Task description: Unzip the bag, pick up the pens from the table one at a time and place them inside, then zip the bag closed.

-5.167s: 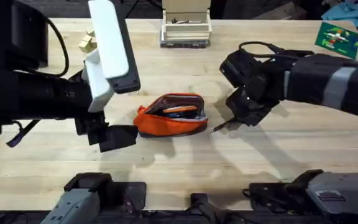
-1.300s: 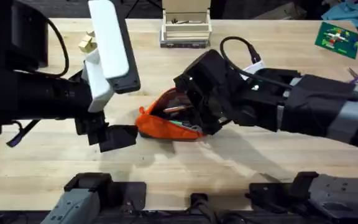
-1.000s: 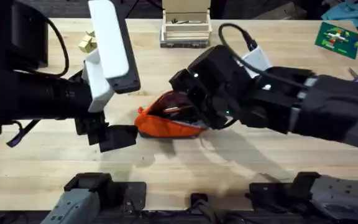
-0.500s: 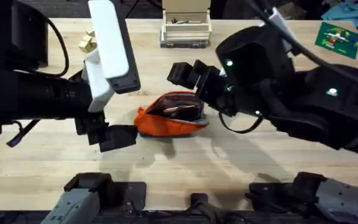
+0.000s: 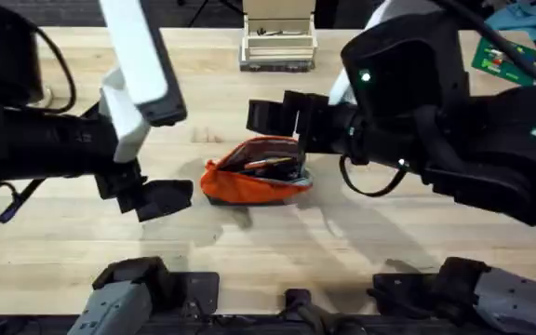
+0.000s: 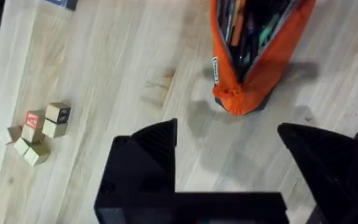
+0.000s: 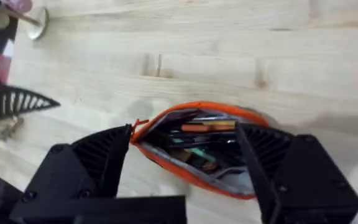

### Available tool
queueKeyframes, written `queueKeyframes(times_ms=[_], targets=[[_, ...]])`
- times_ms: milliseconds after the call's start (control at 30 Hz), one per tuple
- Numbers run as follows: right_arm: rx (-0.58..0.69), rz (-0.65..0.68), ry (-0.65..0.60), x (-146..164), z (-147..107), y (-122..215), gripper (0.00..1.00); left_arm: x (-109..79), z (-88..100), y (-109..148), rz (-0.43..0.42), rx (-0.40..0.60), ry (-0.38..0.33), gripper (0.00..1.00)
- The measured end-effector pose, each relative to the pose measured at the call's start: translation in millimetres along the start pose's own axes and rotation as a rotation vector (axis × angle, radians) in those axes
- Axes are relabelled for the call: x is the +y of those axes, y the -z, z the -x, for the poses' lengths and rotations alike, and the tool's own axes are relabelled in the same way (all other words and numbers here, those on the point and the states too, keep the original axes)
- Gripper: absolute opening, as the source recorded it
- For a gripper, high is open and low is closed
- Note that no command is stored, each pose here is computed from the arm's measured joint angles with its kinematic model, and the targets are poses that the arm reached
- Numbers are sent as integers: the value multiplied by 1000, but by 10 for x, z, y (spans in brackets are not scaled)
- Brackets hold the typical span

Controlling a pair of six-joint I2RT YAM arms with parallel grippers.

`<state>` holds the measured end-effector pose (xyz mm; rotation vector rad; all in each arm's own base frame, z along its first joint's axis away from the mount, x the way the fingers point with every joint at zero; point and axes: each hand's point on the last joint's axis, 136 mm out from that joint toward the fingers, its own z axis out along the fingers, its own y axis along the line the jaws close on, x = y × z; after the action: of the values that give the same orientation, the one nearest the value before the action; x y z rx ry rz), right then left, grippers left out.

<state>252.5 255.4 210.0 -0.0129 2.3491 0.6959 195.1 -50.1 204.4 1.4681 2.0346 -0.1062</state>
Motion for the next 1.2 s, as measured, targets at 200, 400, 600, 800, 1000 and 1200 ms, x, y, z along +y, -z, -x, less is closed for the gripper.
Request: queueKeyframes(times_ms=[200,400,600,800,1000,1200], targets=[[27,51,121,116,-9,40,997,27,-93,-12,-25,-11,8,994],[76,154,256,304,-2,141,997,38,-222,-175,-133,-8,-1,992],[134,249,357,382,-93,179,997,7,-326,-287,-222,-5,-22,992],[179,357,435,486,-182,240,997,12,-503,-320,-272,-11,-6,993],[178,411,508,535,-194,271,997,59,-605,-337,-283,-57,14,993],[137,438,574,596,-140,282,997,71,-618,-370,-302,-105,16,992]])
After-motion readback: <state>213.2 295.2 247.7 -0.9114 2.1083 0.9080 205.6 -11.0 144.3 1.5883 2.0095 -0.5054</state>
